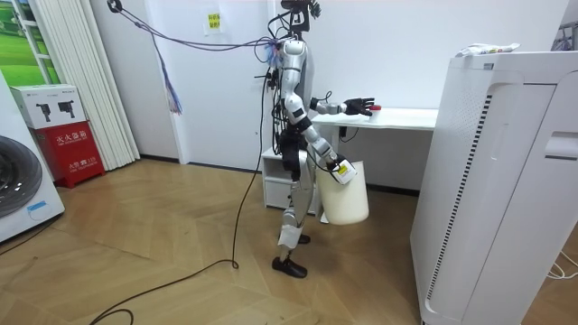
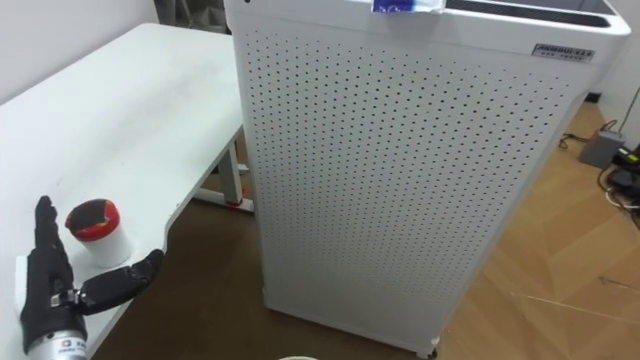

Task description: Pick garbage

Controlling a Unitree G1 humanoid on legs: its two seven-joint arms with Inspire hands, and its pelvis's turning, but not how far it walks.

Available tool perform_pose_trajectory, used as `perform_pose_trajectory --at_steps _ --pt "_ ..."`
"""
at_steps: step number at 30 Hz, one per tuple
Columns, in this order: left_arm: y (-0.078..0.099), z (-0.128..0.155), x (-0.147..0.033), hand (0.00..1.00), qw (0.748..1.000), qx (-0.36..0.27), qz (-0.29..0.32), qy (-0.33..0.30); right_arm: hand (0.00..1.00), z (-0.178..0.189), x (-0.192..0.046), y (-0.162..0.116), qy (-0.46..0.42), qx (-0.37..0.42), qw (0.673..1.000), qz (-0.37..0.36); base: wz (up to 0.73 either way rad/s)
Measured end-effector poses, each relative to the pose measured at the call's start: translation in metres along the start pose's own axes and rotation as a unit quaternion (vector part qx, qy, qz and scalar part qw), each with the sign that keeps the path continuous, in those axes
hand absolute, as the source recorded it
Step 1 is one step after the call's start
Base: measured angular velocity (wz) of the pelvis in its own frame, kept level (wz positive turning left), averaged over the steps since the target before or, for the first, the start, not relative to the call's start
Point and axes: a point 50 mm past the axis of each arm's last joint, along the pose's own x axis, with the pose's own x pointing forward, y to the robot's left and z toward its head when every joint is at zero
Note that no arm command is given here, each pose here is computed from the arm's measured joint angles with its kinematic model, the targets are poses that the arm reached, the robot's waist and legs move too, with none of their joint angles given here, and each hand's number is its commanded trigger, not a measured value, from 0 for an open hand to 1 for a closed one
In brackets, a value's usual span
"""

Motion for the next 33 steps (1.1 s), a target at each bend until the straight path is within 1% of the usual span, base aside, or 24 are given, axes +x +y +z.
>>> perform_pose_trajectory --at_steps 9,16,20,25,28,33 --pt "0.000 0.001 0.002 0.00 1.000 -0.002 0.005 0.000 1.00 0.000 0.000 0.000 -0.001 0.002 1.000 -0.001 -0.01" --pt "0.002 -0.002 0.013 0.00 1.000 0.007 0.022 0.008 1.00 0.000 0.000 -0.001 0.000 0.001 1.000 -0.002 0.00" --pt "0.005 -0.001 0.017 0.00 0.999 0.004 0.041 0.006 1.00 0.000 0.000 -0.001 0.000 0.001 1.000 -0.003 0.00" --pt "0.007 -0.003 0.022 0.00 0.999 0.007 0.046 0.013 1.00 0.000 -0.001 -0.002 0.000 0.000 1.000 -0.003 0.00" --pt "0.009 -0.001 0.030 0.00 0.998 0.001 0.054 0.016 1.00 0.000 0.000 -0.002 -0.001 -0.001 1.000 -0.008 0.00" --pt "0.008 0.003 0.035 0.00 0.998 -0.007 0.060 0.012 1.00 0.001 0.000 -0.004 -0.001 -0.002 1.000 -0.019 -0.05"
